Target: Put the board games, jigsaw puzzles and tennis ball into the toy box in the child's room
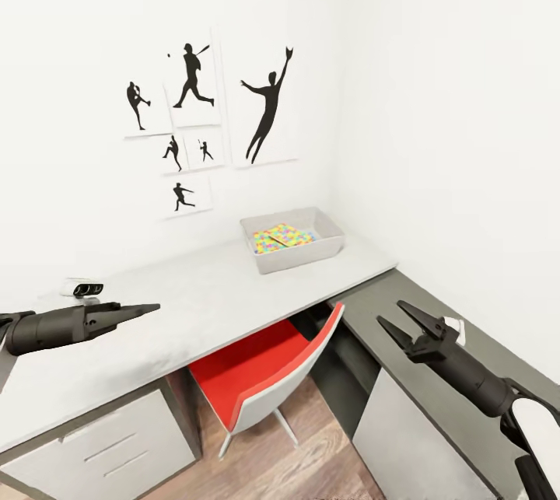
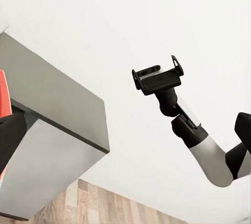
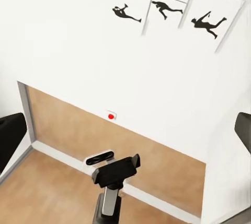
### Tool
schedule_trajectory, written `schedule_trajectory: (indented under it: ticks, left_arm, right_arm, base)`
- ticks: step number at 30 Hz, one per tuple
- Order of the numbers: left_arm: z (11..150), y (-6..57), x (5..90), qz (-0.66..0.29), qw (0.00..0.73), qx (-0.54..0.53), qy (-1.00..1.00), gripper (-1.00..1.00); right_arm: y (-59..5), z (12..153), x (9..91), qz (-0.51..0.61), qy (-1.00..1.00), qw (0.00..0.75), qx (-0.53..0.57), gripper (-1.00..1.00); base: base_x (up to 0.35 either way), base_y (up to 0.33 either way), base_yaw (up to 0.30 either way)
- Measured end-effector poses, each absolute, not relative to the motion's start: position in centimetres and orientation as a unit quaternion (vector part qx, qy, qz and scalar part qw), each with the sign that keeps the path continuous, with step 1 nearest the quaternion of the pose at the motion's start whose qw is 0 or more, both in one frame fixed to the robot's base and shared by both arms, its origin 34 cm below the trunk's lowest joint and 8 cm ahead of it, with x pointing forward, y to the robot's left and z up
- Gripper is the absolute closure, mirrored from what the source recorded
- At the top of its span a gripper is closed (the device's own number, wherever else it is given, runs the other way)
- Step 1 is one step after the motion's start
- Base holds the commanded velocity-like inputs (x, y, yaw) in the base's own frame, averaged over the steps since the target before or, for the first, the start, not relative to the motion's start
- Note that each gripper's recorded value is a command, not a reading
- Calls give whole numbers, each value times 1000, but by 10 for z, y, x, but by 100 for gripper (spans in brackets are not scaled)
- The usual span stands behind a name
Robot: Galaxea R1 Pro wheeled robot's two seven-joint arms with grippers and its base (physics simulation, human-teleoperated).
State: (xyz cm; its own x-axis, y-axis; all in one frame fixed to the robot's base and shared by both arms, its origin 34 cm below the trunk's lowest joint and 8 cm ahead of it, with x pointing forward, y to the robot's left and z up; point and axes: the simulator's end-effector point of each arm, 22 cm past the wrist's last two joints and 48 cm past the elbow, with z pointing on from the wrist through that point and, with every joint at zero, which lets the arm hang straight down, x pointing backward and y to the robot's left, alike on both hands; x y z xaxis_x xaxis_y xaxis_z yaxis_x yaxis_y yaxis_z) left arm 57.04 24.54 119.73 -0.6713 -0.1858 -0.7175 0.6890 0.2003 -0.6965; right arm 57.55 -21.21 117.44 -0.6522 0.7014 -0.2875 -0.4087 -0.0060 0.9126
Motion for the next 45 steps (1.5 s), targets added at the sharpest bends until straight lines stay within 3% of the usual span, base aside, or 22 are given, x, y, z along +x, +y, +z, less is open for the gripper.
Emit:
schedule_trajectory:
  ticks: [26,45]
  left_arm:
    - [1197,246,570,-605,361,183,686,-100]
    - [1202,247,568,-604,365,186,684,-100]
  right_arm:
    - [-212,1174,576,698,582,398,126,-100]
    - [-212,1180,575,697,579,405,123,-100]
  base:
    - [-121,196,-277]
    - [-104,88,-278]
